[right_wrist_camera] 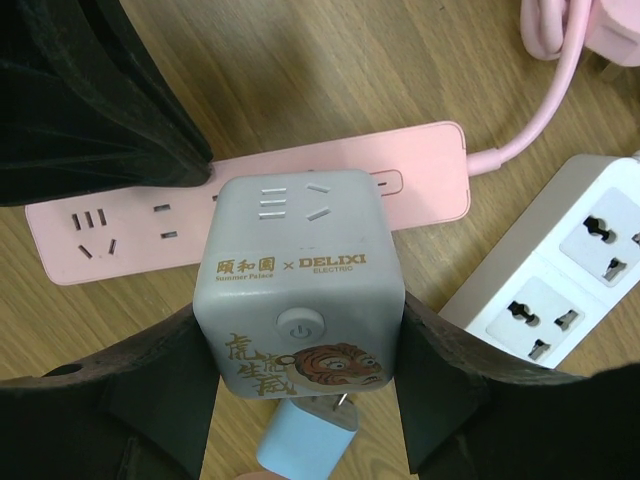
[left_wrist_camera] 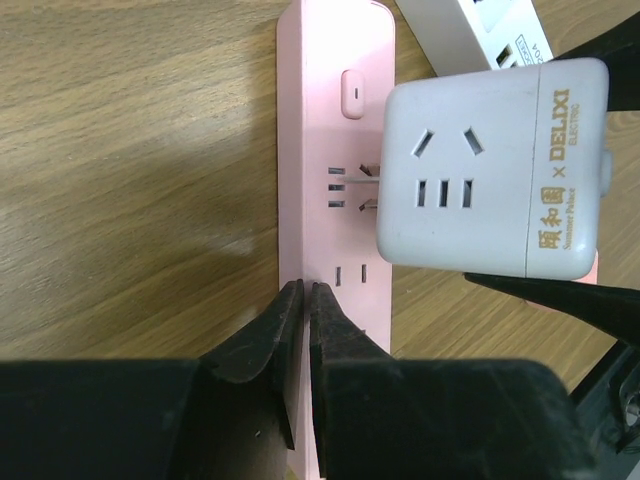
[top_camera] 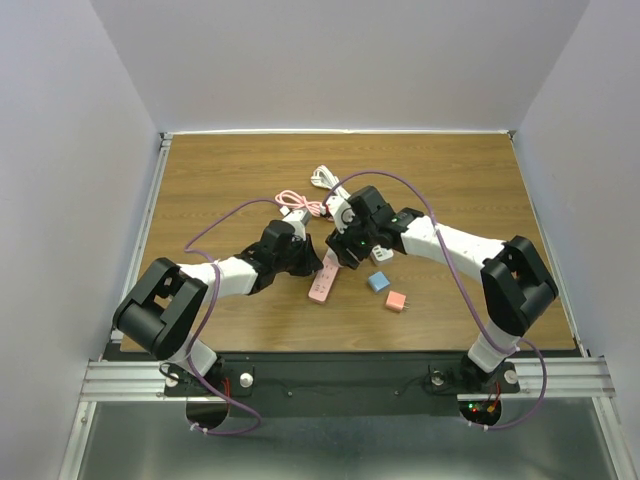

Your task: Insert the plug

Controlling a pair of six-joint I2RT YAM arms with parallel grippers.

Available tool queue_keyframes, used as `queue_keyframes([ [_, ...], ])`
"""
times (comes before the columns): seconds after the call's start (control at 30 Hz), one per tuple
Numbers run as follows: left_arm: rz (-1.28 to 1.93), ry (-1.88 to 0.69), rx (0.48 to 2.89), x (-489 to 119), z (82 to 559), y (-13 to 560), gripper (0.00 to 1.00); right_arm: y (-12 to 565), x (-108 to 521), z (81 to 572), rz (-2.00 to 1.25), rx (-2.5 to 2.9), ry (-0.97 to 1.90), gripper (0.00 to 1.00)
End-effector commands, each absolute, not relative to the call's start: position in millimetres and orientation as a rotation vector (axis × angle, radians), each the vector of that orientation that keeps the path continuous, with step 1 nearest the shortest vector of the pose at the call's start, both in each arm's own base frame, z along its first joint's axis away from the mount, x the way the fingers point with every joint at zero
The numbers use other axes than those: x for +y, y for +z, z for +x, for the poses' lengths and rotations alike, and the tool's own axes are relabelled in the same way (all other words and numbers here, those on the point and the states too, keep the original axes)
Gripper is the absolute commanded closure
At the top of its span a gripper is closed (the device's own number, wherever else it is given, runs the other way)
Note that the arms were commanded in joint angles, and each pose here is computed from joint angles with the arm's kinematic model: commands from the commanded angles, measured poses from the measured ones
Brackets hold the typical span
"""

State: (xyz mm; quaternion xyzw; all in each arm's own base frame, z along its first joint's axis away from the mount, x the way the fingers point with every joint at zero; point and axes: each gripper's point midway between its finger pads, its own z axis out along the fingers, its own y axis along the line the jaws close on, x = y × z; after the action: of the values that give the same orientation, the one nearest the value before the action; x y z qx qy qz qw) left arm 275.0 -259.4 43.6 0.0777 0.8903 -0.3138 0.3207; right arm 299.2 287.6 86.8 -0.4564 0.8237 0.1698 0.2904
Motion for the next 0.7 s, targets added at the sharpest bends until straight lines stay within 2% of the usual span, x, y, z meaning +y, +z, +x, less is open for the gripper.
queue_keyframes([
  [0.0,0.237,-0.63,2.473,-232,263,5,0.88,97,292,299,-1.24,2.187,0.481,1.0],
  [0.67,0.264,-0.64,2.466,-234,262,7,0.88,78,287,289,-1.325,2.294,0.432,1.0],
])
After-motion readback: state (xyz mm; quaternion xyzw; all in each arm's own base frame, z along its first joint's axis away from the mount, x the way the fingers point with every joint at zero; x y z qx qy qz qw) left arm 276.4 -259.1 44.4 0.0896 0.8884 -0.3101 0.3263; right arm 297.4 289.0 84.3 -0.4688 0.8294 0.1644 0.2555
